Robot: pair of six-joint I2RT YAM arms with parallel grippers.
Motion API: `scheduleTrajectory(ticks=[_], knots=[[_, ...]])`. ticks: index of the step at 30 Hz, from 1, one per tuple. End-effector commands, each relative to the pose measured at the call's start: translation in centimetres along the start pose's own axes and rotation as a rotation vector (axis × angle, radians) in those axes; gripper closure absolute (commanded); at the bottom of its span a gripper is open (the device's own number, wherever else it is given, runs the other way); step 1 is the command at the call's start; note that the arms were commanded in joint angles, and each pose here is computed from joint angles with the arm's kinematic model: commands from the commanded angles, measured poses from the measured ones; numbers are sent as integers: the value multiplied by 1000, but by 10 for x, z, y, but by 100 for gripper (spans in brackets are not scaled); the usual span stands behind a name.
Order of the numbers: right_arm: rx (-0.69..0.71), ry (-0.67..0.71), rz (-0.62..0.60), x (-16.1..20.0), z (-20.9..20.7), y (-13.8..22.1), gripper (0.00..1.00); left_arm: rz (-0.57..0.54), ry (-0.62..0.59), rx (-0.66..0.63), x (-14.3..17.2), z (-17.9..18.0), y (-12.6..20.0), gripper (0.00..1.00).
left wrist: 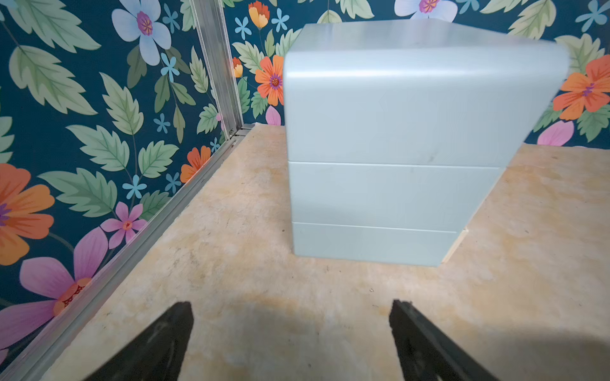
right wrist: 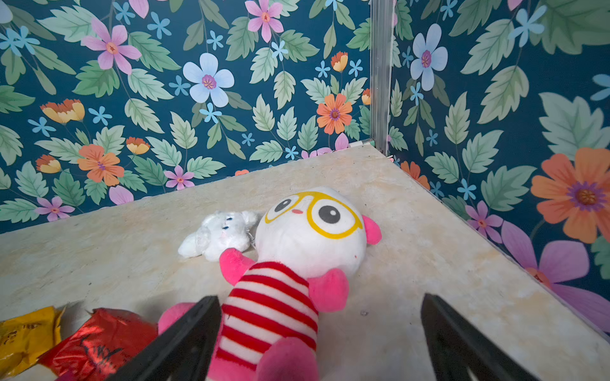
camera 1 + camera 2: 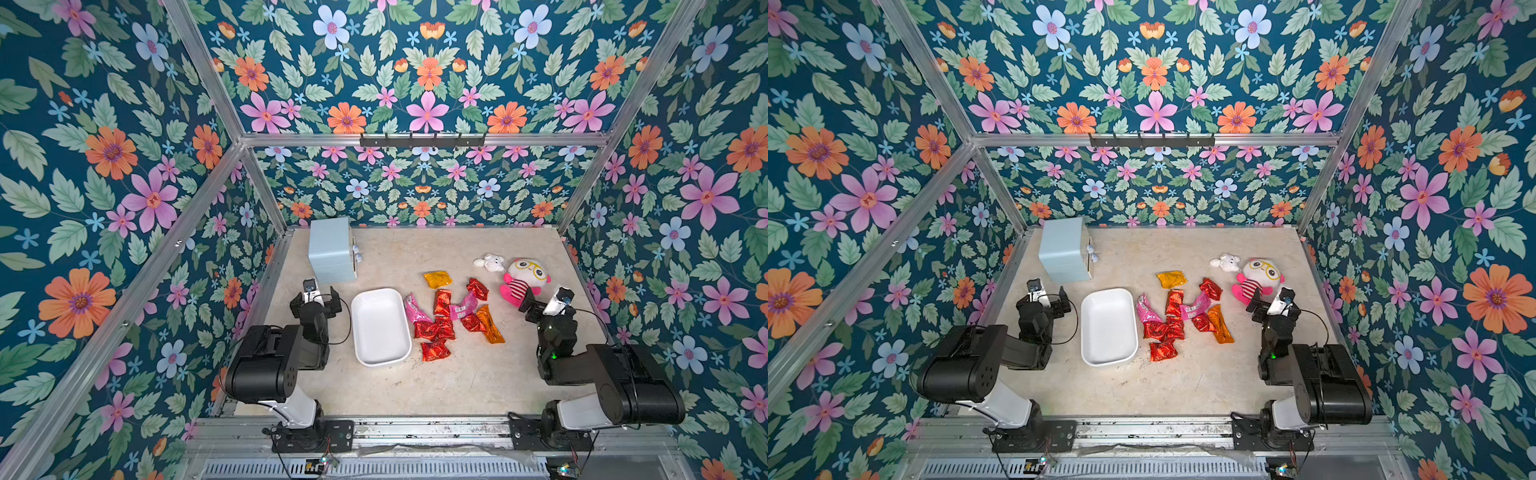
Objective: Put the tea bags into the storage box
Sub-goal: Pick up the tea bag from the center of the board.
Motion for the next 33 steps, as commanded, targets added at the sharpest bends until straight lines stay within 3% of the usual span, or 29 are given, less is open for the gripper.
scheduleTrajectory(ticks=[1,18,21,26,33], knots=[[-13,-7,-22,-4,1,-1,1,-26,2,-4,-4,0,0,1],[-24,-11,-13,-4,1,-2,1,-26,6,2,-5,1,-1,1],[-11,-11,-36,-7,0,1,5,-42,6,-12,-7,1,0,1],[164,-82,-60,-33,-7,2,6,32,-3,-78,-34,1,-4,1],[252,-333,189,-70,6,-18,15,134,224,-124,-73,4,5,1]])
Point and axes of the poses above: each gripper's point midway between its finger pads, its own y axis back along the fingers, its own z axis along the line the jaws close on, x = y × z, the point moved 10 cm from there along y, back along the fingers, and after that the axes turned 3 degrees about -y, right-handed, at the moved point
